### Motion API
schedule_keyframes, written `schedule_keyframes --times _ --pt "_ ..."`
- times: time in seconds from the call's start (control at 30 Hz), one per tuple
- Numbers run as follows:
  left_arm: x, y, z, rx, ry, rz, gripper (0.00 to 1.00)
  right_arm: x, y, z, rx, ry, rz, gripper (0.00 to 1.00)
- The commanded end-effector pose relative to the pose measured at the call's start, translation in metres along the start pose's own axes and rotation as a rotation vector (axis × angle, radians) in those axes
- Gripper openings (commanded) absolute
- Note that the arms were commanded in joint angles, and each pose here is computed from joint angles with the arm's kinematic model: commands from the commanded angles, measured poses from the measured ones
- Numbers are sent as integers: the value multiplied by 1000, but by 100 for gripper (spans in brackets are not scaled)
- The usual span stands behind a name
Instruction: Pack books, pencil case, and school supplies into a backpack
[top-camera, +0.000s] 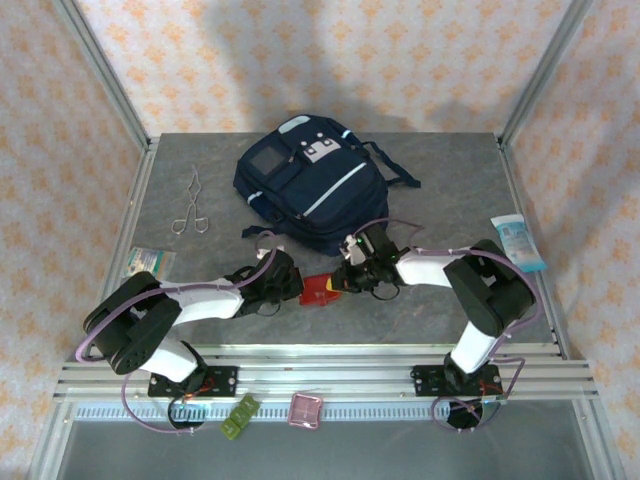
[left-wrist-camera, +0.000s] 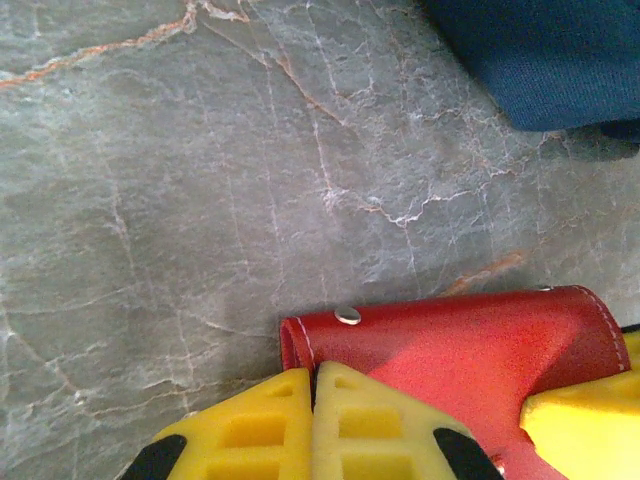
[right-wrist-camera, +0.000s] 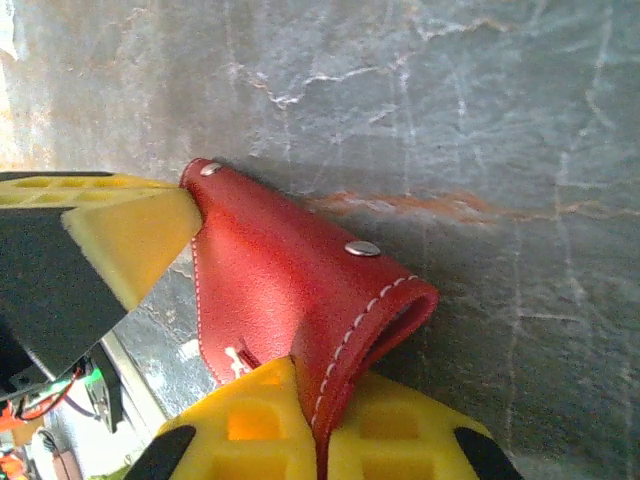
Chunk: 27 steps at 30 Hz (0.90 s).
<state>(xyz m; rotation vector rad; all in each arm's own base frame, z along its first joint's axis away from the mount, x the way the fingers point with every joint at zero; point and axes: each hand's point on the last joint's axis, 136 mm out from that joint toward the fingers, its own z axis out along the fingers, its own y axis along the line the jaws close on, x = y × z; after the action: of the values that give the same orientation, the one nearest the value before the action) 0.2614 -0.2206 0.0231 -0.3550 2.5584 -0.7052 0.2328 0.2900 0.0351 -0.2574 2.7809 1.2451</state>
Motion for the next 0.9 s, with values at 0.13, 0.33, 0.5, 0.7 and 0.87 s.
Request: schedule_keyframes --times 0.13,0.33,0.5,0.7,0.87 --pt "-39 -43 -30 51 -117 105 37 -23 19 -53 -55 -140 -45 0" --pt "-97 -93 -67 52 -285 248 56 -50 33 -127 -34 -326 -76 0" --pt "-127 -126 -59 -3 -318 394 60 -79 17 -187 13 -556 37 0" --pt "-154 -149 -34 -118 -354 536 67 -95 -13 -244 68 -790 194 0" --pt "-169 -162 -7 -274 -390 703 73 -98 -36 -268 84 -888 290 0"
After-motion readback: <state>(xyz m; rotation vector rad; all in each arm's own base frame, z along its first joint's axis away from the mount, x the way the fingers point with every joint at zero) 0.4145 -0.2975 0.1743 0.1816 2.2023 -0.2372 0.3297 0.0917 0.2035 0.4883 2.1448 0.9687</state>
